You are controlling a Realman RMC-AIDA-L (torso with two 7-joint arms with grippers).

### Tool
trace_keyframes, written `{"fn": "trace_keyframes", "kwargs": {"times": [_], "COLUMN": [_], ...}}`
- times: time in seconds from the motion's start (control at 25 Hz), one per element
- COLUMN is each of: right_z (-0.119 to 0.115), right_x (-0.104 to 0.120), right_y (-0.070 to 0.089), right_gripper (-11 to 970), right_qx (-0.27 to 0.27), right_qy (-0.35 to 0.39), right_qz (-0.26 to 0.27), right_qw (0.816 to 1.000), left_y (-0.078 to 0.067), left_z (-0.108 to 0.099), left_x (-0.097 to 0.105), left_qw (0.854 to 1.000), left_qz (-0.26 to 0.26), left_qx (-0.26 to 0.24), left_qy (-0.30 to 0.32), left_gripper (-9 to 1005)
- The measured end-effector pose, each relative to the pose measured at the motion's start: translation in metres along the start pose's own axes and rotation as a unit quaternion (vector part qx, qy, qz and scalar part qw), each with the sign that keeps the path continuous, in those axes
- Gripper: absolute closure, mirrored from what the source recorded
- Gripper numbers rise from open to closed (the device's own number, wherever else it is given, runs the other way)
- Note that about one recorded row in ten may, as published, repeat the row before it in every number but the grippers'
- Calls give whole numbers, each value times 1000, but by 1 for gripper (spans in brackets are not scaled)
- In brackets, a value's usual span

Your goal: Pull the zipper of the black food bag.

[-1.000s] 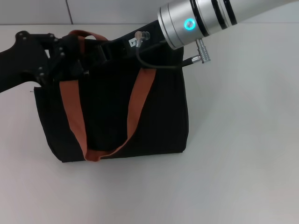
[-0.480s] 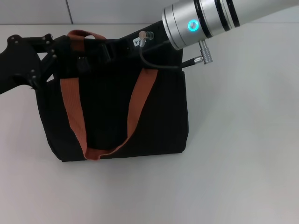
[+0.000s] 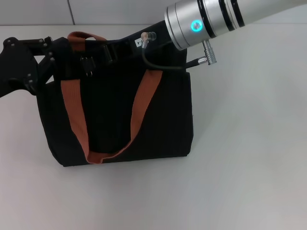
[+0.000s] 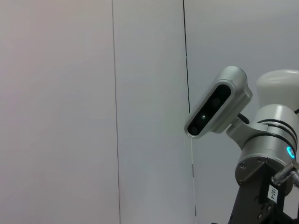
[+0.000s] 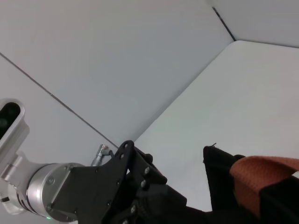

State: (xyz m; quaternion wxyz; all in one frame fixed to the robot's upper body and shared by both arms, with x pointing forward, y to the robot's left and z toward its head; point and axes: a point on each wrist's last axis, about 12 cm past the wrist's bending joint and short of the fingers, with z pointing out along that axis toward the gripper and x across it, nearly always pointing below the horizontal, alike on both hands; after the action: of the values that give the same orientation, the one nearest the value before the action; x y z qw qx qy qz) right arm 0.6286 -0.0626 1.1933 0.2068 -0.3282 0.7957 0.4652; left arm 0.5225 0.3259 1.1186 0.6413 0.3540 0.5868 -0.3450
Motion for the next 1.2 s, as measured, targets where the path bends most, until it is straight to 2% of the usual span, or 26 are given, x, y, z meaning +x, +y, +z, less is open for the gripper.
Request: {"fn": "trace_keyframes", "kwargs": {"times": [0.24, 0.48, 0.8, 1.2], "right_z": [-2, -13, -50, -91], "right_x": [2, 8, 28, 51], "right_y": [1, -1, -7, -11], "right_gripper": [958, 959, 951, 938], "right_qx": [5, 25, 96, 124], "right_qy": [-1, -10, -30, -68], "right_qz": [-4, 11, 32, 52], "right_qw": [1000, 1000, 994, 989], "left_y": [1, 3, 4, 6], "left_z": [-3, -9, -11, -11], "left_x": [-1, -2, -2, -1], "left_qw": [1000, 1000, 1000, 999], "left_qz": [-1, -2, -2, -2], "left_qx": [-11, -26, -29, -37], "left_qy": [-8, -10, -9, -4], "left_gripper": [910, 906, 901, 895]}}
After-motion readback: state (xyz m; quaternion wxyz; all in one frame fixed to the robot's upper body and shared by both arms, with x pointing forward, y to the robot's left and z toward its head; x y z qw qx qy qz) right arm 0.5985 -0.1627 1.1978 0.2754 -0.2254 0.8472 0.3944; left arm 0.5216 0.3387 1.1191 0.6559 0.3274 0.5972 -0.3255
